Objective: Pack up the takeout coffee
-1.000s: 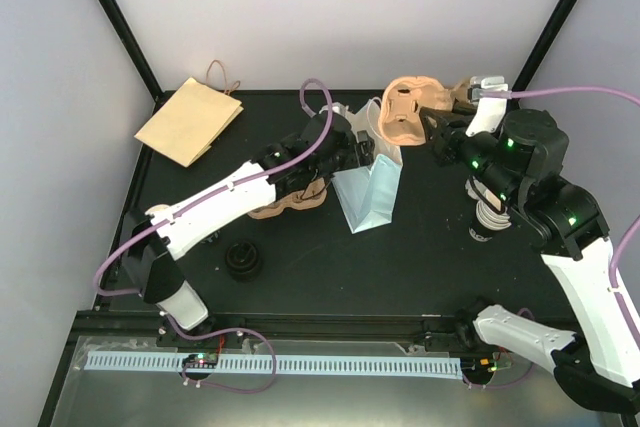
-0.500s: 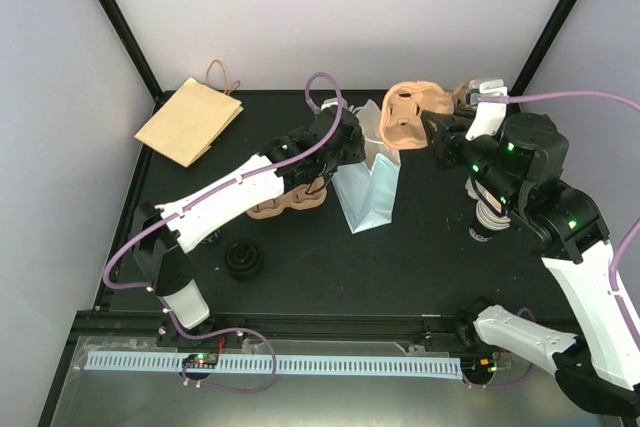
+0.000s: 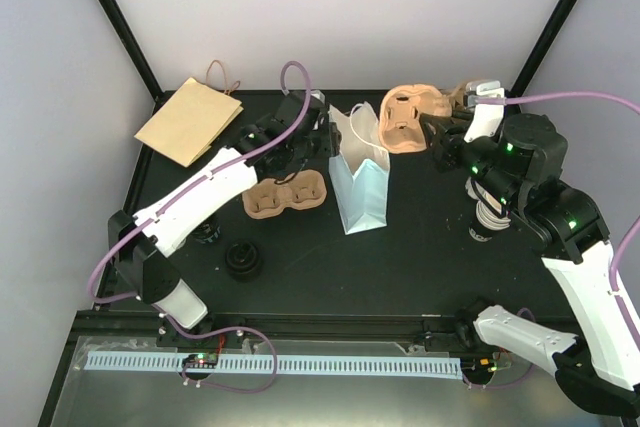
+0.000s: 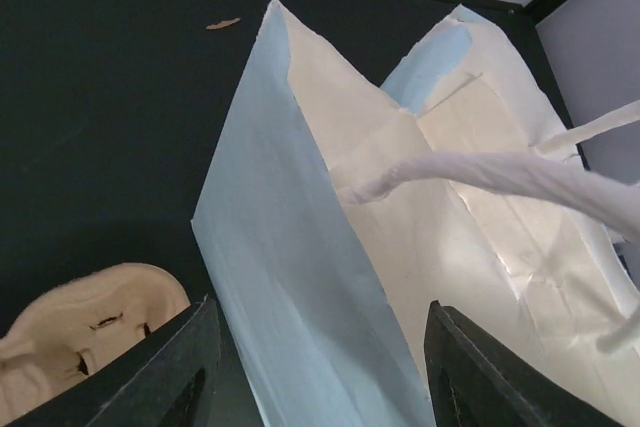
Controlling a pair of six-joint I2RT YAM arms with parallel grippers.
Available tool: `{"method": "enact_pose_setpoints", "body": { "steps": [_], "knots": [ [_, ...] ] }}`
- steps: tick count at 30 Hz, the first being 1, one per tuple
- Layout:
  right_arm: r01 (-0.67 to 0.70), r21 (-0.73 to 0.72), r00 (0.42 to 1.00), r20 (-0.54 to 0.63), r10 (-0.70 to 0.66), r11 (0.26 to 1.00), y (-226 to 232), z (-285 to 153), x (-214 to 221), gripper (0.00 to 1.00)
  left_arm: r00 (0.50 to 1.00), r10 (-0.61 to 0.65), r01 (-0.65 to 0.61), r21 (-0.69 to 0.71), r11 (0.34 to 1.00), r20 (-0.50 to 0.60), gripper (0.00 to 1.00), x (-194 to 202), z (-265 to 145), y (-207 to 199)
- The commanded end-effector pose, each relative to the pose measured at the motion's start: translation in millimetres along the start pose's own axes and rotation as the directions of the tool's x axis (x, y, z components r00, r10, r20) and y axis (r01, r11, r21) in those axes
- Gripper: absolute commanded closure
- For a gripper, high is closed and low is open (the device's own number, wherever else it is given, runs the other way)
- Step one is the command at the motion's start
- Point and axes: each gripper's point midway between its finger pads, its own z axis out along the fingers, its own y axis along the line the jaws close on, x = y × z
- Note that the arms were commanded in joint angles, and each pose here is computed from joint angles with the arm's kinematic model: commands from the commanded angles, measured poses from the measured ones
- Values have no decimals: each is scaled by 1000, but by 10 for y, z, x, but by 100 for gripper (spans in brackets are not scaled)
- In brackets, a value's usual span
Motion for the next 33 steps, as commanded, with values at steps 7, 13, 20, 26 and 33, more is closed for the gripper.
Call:
{"method": "enact_pose_setpoints", "body": {
  "steps": [7,13,20,26,33],
  "knots": [
    [45,-20,997,-60,-46,999,27,13,97,54,982,176,-171,75,982,-69,42,-62,-155,78],
    [54,-19,996,-68,-55,998,19,-7,127,54,958,276,-280,-49,959,-78,43,-181,-199,312],
    [47,-17,996,-71,-48,999,13,14,143,54,920,385,-387,-22,922,-81,46,-327,-169,222],
    [38,-9,997,-69,-39,999,-4,5,154,54,916,383,-368,133,920,-117,40,-213,-219,-39],
    [36,-11,997,-73,-37,999,-1,16,173,54,922,337,-292,229,929,-191,33,22,-243,-191]
  ]
}}
